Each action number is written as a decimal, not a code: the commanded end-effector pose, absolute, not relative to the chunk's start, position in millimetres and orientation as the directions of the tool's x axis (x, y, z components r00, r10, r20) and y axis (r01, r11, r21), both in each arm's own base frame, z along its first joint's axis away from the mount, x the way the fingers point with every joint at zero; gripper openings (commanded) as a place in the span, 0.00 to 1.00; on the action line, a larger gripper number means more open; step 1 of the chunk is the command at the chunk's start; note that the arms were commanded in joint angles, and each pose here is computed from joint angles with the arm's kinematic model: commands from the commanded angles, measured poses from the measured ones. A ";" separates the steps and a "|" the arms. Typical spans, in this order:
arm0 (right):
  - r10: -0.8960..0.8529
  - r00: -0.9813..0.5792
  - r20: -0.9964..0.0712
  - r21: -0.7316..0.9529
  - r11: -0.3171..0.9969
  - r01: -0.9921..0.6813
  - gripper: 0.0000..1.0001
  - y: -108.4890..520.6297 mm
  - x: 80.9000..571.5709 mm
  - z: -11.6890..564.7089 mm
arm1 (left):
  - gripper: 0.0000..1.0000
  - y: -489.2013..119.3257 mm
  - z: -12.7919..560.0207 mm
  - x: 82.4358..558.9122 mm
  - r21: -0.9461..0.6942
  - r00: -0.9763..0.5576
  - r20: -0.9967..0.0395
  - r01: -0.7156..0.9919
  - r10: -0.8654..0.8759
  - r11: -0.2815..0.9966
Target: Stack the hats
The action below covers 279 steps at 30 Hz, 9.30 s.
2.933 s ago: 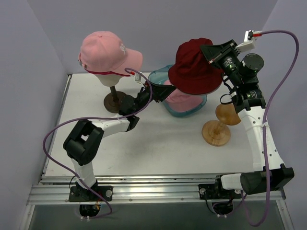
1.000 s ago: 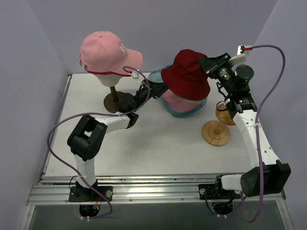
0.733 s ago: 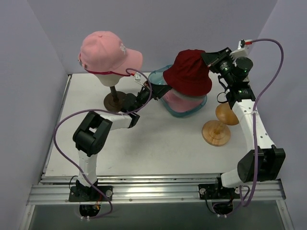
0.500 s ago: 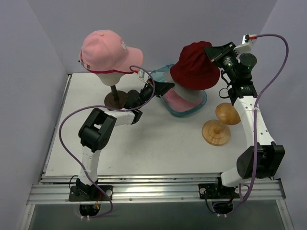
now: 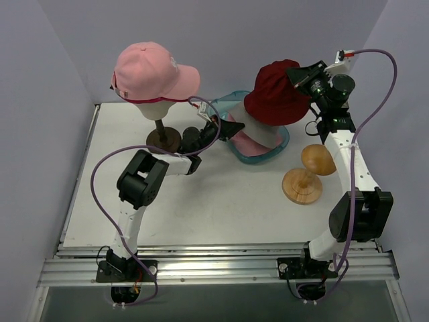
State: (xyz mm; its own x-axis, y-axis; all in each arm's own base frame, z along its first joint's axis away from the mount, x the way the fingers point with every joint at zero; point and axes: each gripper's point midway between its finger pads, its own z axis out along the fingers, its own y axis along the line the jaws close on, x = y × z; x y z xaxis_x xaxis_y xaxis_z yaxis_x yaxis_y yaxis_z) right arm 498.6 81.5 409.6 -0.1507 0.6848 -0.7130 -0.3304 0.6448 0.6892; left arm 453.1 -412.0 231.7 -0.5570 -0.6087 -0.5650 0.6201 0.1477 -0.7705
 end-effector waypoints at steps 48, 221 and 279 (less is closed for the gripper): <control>0.612 -0.020 -0.791 0.576 0.733 -0.363 0.00 73.0 428.6 466.7 | 0.97 -367.2 156.8 431.6 -0.781 -0.596 -0.614 0.364 -0.517 0.507; 0.059 -0.338 -0.939 0.109 0.986 -0.130 0.00 167.3 449.7 326.9 | 0.94 -354.7 252.7 352.0 -0.566 -0.489 -0.808 0.488 -0.328 0.664; 0.212 -0.303 -0.929 0.106 0.938 0.331 0.00 -0.7 307.2 357.6 | 0.94 -277.3 267.0 241.4 -0.309 -0.236 -0.949 0.572 -0.208 0.760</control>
